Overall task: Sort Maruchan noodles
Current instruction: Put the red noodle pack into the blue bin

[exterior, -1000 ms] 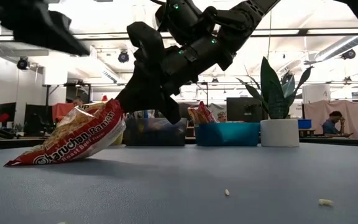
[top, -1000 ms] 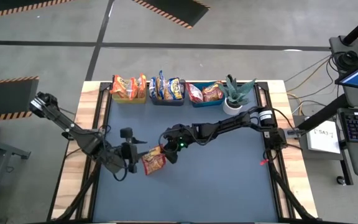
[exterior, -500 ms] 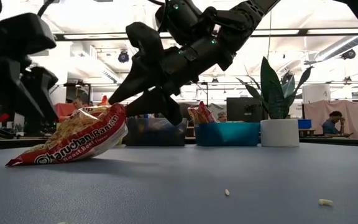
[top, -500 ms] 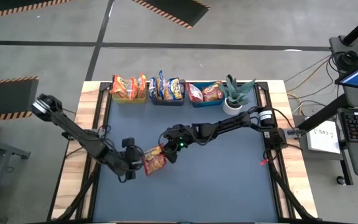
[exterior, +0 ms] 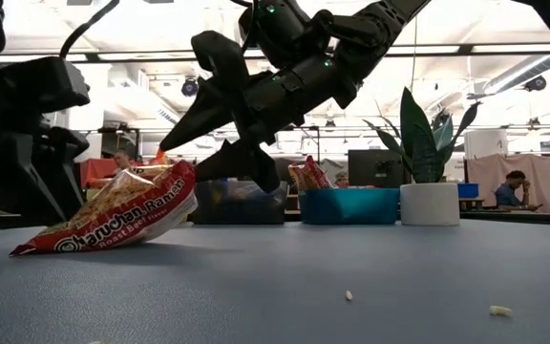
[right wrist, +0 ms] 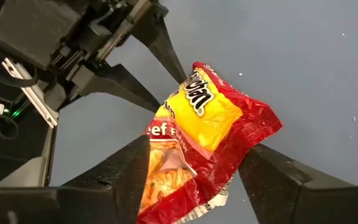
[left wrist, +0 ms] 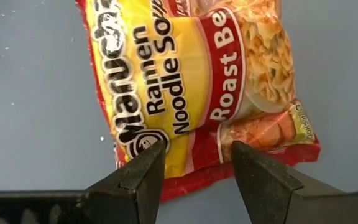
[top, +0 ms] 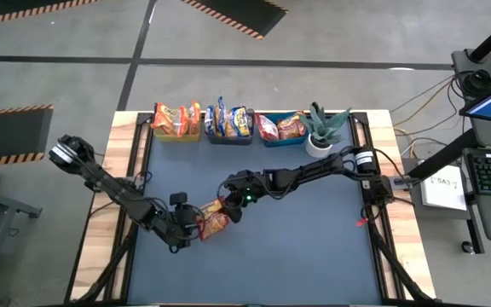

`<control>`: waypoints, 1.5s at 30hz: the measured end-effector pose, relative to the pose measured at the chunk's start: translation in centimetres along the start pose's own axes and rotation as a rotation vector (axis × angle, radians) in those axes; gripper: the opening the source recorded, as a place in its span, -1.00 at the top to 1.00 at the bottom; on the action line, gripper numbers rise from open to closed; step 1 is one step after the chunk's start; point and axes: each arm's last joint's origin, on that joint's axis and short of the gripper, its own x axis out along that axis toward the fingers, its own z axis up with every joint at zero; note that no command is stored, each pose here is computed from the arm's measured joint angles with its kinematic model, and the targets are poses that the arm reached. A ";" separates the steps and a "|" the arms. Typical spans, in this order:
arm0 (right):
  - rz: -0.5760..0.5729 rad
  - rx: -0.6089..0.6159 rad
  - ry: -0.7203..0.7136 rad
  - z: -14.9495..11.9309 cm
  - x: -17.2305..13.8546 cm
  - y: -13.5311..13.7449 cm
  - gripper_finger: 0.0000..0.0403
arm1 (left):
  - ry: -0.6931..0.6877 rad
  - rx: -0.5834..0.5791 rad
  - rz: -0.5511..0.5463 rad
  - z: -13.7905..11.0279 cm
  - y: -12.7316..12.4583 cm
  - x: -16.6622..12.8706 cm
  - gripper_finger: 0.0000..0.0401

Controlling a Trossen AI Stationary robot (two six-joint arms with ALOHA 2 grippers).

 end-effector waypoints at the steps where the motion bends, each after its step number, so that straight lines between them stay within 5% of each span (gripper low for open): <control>1: 0.001 0.001 0.001 0.0 0.0 0.0 -0.12 | -0.001 0.000 0.001 0.0 -0.1 0.2 0.16; 11: -0.031 -0.004 -0.011 -0.6 0.7 -0.3 -0.41 | -0.020 -0.007 0.024 -0.2 -0.6 1.3 0.16; 20: 0.006 -0.019 -0.038 -1.9 2.8 -1.1 -0.43 | -0.036 -0.020 0.034 -0.3 -0.8 1.7 0.16; 35: 0.063 -0.026 -0.024 -1.7 3.1 -1.0 0.28 | -0.088 -0.010 0.020 0.7 -0.7 0.5 0.16; 45: 0.082 -0.047 -0.010 -1.7 3.1 -0.9 0.45 | -0.062 0.031 0.054 1.9 0.3 -2.2 0.16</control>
